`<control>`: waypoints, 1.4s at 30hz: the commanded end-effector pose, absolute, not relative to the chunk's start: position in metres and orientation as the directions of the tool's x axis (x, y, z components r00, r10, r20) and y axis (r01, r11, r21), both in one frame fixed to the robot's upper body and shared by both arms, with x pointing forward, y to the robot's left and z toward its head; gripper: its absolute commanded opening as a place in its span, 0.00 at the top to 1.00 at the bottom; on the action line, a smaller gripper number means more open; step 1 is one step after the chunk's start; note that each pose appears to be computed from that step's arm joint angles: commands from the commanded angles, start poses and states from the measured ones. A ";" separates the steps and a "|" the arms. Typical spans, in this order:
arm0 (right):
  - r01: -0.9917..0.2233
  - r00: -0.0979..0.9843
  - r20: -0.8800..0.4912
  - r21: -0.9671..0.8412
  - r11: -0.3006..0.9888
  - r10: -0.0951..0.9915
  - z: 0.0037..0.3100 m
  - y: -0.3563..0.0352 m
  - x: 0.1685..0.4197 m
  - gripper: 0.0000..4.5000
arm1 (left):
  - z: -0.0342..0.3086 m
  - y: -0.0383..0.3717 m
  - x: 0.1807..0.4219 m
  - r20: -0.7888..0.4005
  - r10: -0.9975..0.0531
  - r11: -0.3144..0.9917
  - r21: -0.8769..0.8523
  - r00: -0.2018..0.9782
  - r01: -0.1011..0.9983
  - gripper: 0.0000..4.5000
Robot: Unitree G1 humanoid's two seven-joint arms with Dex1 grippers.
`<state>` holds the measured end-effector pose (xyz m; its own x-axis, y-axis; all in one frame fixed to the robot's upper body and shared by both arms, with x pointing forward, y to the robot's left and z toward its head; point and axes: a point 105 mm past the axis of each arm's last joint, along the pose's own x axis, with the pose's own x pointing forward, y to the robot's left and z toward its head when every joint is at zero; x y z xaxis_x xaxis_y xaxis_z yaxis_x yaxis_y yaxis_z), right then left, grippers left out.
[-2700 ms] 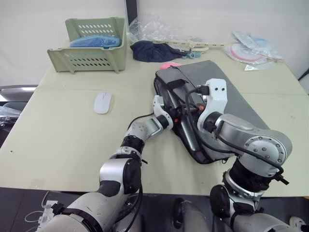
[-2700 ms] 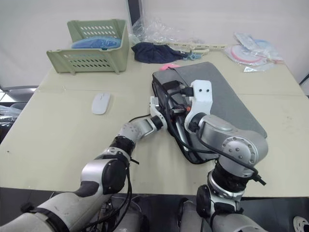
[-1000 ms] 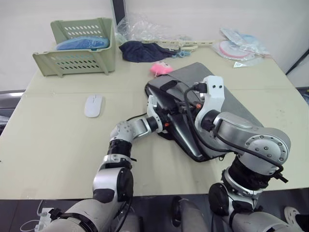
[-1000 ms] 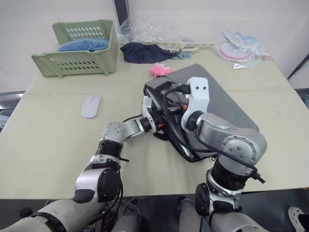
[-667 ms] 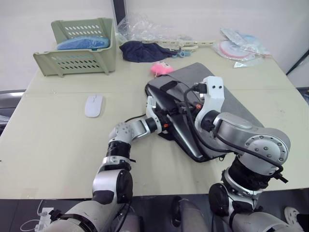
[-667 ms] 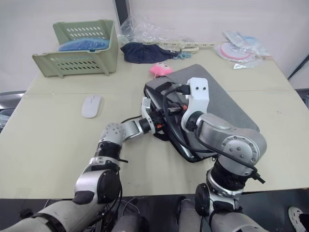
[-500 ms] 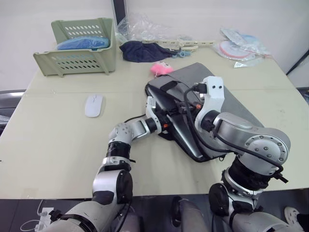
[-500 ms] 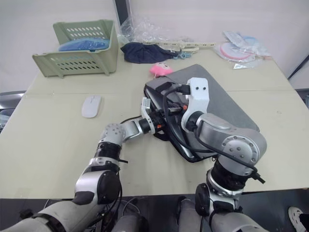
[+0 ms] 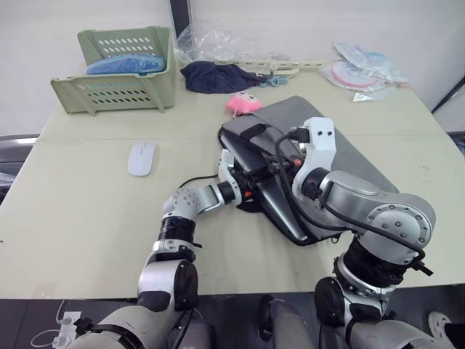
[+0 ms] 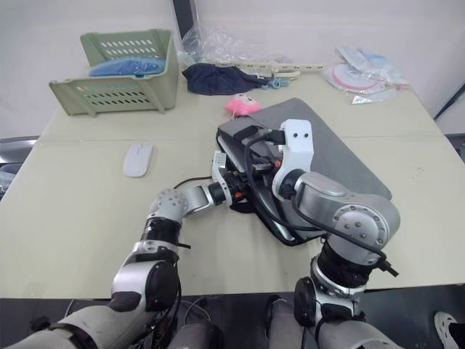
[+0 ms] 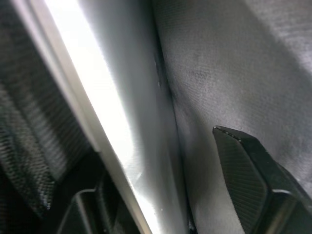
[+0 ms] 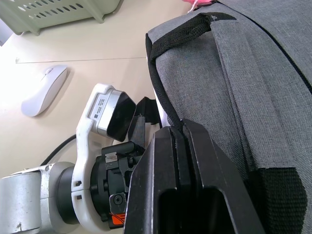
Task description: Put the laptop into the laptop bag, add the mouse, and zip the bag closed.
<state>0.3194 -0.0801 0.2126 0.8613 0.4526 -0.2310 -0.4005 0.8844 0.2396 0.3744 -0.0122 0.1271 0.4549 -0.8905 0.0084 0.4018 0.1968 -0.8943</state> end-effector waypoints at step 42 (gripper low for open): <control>-0.403 0.867 -0.216 0.230 0.886 0.450 0.217 -0.081 0.317 1.00 | 0.099 0.026 0.359 -0.086 -0.840 0.277 -0.917 0.536 0.287 0.95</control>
<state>0.3199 -0.0802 0.2116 0.8595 0.4534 -0.2359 -0.3997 0.8839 0.2427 0.3598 0.0182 0.1210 0.5120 -0.8588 -0.0185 0.3609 0.2346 -0.9026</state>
